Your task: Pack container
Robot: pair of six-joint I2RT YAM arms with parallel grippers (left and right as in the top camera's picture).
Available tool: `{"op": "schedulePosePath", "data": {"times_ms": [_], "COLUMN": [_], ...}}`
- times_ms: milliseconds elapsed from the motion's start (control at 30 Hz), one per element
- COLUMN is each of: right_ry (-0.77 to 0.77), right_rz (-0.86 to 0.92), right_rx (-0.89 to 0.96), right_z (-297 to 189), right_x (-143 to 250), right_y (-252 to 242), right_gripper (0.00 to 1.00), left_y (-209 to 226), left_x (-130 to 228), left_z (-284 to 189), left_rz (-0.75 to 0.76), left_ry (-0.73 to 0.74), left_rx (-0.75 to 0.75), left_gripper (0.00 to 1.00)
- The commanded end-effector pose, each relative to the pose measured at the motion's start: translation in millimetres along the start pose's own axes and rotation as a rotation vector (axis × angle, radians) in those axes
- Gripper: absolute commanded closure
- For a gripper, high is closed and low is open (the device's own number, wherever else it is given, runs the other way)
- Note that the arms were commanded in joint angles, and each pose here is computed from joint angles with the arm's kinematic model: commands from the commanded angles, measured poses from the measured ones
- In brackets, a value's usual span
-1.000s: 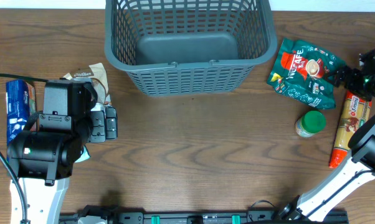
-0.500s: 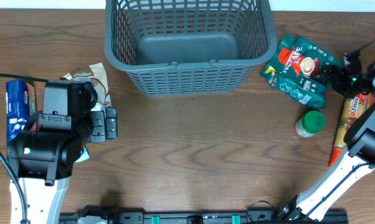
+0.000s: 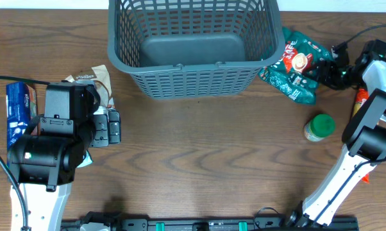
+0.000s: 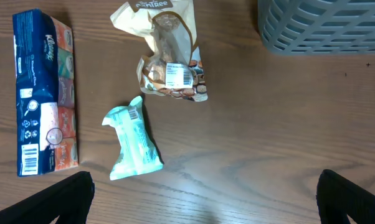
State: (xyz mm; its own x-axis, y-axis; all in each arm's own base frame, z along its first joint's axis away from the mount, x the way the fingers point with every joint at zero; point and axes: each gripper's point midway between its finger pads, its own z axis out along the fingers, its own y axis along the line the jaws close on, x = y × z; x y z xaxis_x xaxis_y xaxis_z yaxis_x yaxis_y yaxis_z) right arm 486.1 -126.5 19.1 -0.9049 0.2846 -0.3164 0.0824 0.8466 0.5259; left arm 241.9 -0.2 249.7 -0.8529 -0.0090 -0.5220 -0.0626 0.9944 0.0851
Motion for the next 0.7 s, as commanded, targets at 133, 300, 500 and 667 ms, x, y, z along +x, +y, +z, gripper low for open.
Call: {"op": "schedulePosePath", "data": {"times_ms": [133,300,500,667], "right_ry": [0.071,0.072,0.099,0.064], "right_rz": [0.035,0.05,0.123,0.088], "right_rx": [0.046,0.05,0.096,0.201], "right_z": [25,23,13,-26], "right_x": [20,20,24,10], "right_y": [-13,-15,-19,-11], "right_gripper": [0.99,0.99,0.99,0.99], "left_y": [2,2,2,2], "left_x": [-1,-1,-1,-1], "left_z": [-1,-1,-1,-1], "left_rz": [-0.007,-0.006,-0.006,-0.006], "left_ry": [-0.002,-0.002,-0.002,-0.002], "left_rx": [-0.007,-0.007,-0.007,-0.007], "left_gripper": [0.01,0.01,0.01,0.01]}}
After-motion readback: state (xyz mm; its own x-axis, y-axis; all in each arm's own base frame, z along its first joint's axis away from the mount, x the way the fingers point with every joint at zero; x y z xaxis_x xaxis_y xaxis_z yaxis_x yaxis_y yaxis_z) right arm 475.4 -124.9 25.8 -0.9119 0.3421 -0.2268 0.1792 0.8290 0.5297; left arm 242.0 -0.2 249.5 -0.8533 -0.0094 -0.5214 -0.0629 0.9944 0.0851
